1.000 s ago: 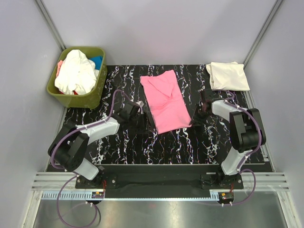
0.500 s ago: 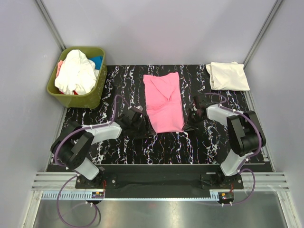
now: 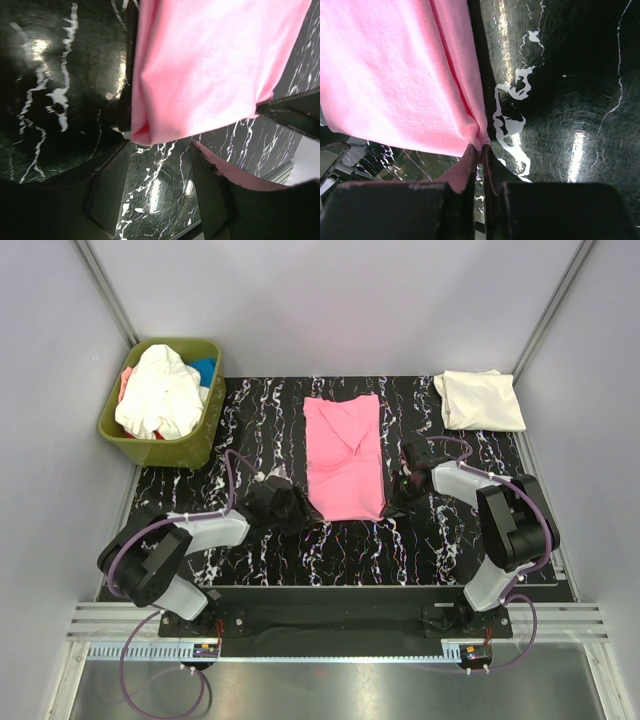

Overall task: Fold and stack the t-shirts
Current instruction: Fold the tshirt

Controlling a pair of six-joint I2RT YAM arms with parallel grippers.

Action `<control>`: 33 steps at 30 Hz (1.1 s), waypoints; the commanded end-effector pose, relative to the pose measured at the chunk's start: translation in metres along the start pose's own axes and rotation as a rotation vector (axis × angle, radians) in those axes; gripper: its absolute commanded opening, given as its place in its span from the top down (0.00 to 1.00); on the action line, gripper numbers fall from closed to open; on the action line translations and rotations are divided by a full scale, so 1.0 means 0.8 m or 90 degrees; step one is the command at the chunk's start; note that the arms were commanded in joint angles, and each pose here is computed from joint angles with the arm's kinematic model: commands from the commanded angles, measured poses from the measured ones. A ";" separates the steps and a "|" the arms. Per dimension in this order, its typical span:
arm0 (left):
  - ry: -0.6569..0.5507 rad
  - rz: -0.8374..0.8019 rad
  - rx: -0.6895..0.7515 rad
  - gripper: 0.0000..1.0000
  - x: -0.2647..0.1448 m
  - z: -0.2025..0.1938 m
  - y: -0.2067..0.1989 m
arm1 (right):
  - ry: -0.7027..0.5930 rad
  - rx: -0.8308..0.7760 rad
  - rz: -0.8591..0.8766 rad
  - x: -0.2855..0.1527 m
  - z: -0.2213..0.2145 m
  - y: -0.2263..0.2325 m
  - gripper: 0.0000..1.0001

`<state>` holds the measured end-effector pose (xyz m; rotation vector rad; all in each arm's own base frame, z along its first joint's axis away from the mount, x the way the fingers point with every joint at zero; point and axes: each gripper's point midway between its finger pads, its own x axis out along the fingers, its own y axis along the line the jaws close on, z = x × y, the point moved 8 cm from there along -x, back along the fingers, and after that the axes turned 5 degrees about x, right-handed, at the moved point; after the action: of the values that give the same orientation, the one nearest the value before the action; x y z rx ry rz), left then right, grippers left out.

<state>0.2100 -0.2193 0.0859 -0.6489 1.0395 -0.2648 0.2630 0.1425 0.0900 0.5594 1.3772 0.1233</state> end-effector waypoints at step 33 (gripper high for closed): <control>-0.067 0.071 0.044 1.00 -0.074 -0.017 -0.017 | 0.027 0.040 0.075 -0.066 -0.050 0.010 1.00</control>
<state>0.1800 -0.2153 0.1184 -0.5904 0.9845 -0.2131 0.2320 0.1398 0.1155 0.6355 1.3974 0.1562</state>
